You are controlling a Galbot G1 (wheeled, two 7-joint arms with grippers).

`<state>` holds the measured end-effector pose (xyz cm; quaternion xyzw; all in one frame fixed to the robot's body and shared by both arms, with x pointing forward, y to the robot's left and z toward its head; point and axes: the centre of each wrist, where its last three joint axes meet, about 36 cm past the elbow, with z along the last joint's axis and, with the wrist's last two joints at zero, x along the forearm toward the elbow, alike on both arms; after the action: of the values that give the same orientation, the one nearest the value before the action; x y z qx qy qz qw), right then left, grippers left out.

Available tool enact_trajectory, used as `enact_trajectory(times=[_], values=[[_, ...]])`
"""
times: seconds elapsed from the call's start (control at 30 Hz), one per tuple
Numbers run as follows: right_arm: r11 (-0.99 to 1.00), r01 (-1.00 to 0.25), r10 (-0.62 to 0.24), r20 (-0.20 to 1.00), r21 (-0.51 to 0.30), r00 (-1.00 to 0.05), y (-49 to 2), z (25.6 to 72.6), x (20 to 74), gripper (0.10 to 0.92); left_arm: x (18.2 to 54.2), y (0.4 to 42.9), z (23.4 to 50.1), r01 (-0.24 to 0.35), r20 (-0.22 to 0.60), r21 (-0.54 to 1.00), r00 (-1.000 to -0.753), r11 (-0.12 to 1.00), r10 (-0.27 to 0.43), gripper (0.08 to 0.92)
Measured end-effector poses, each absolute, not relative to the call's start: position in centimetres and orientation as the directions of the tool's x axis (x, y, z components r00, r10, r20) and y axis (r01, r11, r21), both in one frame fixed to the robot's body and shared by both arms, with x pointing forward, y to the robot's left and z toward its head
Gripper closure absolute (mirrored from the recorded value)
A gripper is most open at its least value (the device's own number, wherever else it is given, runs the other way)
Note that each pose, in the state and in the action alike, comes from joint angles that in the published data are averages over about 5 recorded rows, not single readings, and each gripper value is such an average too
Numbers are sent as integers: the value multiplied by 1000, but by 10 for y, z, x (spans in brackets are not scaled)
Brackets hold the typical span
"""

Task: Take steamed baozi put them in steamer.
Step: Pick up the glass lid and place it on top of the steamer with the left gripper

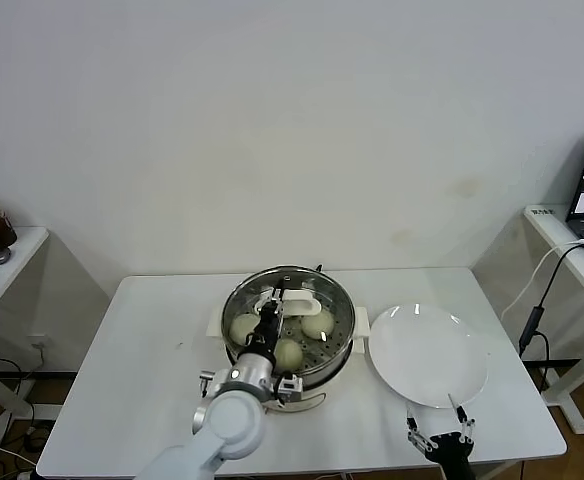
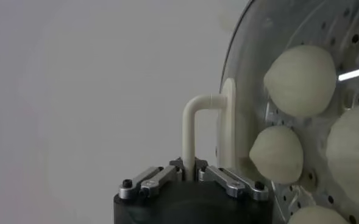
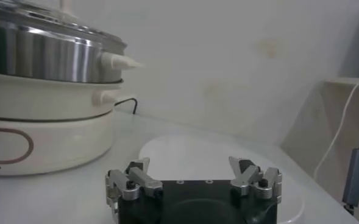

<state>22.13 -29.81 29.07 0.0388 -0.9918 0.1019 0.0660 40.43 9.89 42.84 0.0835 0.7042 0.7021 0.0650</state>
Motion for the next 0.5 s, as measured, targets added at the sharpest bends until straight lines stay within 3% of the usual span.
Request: enact_trajectory(times=[0.5], values=[[975,-101,-73,145,-200,-987,-295,290,221,200,404,95,426,50,49,999,-975,-2,219,836]])
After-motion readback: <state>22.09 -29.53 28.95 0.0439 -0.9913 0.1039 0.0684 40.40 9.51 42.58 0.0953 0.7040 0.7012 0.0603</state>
